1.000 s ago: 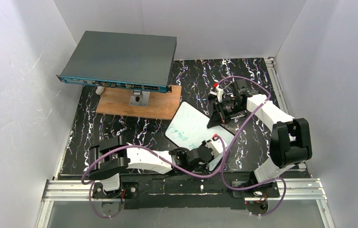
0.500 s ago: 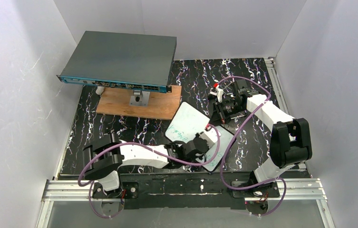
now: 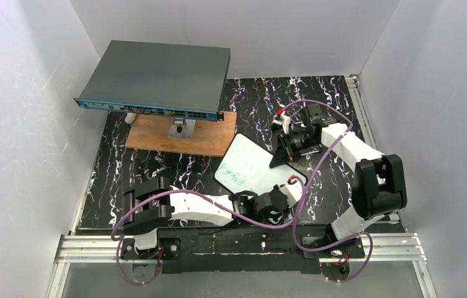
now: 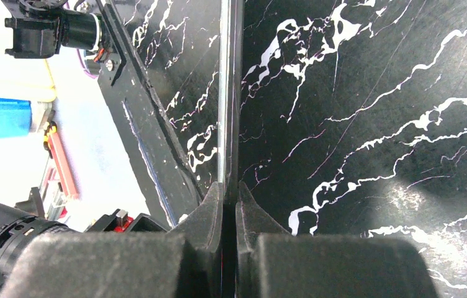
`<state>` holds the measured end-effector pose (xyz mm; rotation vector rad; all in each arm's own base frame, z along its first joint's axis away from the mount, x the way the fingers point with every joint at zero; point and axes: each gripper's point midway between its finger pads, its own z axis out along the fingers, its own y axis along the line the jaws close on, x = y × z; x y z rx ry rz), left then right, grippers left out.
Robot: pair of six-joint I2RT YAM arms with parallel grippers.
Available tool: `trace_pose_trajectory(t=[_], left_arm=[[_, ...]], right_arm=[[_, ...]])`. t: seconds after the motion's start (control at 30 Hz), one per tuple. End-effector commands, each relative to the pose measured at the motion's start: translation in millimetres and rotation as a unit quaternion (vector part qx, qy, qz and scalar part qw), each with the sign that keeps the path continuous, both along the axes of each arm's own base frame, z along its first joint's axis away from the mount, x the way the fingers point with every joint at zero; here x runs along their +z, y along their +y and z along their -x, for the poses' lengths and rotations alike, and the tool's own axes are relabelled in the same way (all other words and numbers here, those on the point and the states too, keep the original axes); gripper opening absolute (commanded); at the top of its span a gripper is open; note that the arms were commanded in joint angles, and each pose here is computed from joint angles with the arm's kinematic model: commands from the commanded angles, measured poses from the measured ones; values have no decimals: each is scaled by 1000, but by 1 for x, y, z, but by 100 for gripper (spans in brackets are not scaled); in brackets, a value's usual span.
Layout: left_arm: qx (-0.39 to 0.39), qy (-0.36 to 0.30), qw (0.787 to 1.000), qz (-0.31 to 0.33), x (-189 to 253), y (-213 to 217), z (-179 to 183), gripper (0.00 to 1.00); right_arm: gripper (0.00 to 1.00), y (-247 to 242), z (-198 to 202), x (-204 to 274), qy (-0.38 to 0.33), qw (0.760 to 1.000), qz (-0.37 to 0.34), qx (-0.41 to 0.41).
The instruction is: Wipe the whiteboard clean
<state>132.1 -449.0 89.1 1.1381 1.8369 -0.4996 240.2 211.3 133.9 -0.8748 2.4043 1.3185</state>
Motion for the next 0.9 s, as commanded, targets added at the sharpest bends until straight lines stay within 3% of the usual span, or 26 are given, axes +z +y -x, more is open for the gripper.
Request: trace_pose_trajectory(t=[0.0,0.13,0.3,0.63,0.87], left_arm=[[139,-2,990,-17,3,43,-50,0],[195,12,981,-7,4,67,-65,0],[192,28,981,-7,4,63,-64,0],[25,33,999,24,14,0,-10,0],[-21,45,999,10,9,-17,9,0]], right_arm=[[1,4,-6,8,-47,998,-19,21],[1,4,-6,7,-47,999,-18,21],[1,4,-6,6,-47,999,-16,21],[1,4,-6,6,-47,999,-16,21],[1,4,-6,6,-48,999,-16,21]])
